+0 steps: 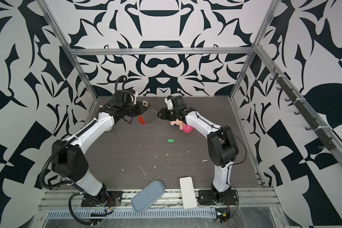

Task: Put the keys on the keyring

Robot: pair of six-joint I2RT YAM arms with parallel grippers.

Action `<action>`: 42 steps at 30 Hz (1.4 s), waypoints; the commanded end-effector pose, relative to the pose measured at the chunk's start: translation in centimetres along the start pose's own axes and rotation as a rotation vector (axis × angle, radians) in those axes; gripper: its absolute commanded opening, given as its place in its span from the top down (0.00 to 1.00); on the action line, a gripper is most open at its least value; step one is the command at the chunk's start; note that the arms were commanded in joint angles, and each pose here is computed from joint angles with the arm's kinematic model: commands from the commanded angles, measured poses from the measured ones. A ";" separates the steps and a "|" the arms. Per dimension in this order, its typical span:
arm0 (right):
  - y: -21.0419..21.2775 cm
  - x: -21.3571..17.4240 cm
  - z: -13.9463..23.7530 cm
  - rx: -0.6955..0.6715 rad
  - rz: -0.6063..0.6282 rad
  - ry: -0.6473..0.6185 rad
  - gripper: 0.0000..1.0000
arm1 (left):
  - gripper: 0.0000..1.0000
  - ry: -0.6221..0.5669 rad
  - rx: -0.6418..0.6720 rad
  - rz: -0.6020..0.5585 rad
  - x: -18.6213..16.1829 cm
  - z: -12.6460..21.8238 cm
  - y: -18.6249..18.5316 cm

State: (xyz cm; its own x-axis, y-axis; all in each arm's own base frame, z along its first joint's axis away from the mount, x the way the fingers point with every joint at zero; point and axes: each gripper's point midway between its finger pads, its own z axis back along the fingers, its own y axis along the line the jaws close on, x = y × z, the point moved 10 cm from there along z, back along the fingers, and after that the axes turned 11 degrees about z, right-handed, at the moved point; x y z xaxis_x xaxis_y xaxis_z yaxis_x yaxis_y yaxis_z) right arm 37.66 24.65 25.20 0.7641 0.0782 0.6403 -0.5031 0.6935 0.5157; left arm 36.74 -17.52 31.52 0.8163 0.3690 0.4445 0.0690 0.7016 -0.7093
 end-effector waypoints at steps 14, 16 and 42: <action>5.9 2.5 0.9 -0.053 0.188 -0.205 0.45 | 1.00 0.089 -0.029 0.021 -0.7 2.4 -1.4; 5.8 2.9 0.6 -0.063 0.175 -0.210 0.45 | 1.00 0.092 -0.029 0.032 -1.0 2.3 -1.1; 6.7 3.4 5.5 0.044 0.266 -0.306 0.70 | 1.00 0.077 -0.257 -0.450 -2.2 4.6 -1.6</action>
State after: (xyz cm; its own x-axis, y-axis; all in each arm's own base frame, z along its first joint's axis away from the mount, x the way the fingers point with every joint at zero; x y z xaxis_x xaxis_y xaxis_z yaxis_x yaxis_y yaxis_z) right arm 35.73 25.05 31.17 0.5602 0.0292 0.8278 -0.5217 0.7887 0.3252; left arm 33.74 -16.73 30.93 0.8589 0.1112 0.4999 0.2851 0.7071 -0.6471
